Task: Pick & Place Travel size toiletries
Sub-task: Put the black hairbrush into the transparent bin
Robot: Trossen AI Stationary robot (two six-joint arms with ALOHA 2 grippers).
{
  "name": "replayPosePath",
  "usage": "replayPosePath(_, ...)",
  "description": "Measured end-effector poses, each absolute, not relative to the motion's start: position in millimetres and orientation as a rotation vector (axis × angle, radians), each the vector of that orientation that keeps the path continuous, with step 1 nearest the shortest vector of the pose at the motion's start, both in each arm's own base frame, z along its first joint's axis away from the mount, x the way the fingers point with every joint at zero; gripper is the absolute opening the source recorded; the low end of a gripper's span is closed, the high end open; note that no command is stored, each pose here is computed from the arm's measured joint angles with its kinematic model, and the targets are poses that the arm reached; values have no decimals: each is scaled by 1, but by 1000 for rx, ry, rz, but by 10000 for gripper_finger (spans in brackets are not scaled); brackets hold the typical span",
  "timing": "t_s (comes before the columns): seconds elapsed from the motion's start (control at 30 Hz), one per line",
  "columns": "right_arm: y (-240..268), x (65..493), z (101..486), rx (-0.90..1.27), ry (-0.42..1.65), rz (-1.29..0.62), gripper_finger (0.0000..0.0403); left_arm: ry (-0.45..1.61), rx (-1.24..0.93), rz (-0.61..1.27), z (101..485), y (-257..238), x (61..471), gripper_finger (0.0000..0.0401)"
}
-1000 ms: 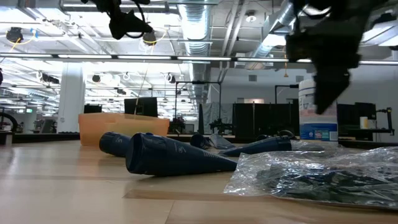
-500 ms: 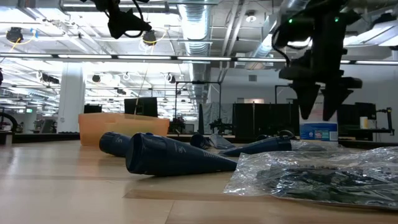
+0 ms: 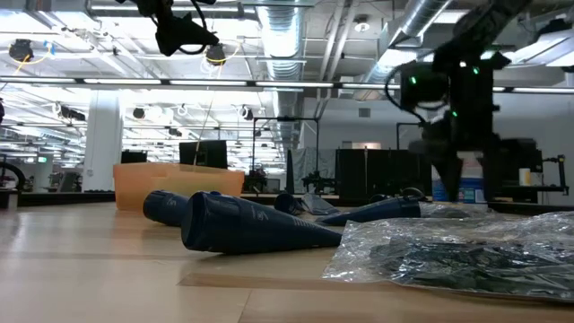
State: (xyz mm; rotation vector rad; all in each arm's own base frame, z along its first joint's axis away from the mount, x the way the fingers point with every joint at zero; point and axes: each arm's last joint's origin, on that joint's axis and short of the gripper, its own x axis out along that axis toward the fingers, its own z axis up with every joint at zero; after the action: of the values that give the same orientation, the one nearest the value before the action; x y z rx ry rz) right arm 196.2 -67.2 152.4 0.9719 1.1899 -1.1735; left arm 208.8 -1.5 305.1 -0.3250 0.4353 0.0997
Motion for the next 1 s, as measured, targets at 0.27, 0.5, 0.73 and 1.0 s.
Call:
replayPosePath(0.27, -75, 202, 136, 1025, 1188, -1104, 272, 428, -324, 109, 306, -1, 209, 301)
replayPosePath(0.5, -76, 204, 135, 1040, 1166, -1080, 177, 425, -324, 108, 306, -1, 209, 301)
replayPosePath(0.73, -76, 204, 135, 1024, 1164, -1077, 65, 424, -324, 108, 306, -1, 209, 301)
replayPosePath(1.0, -76, 201, 144, 1021, 1123, -1047, 4, 410, -321, 126, 307, 0, 210, 301)
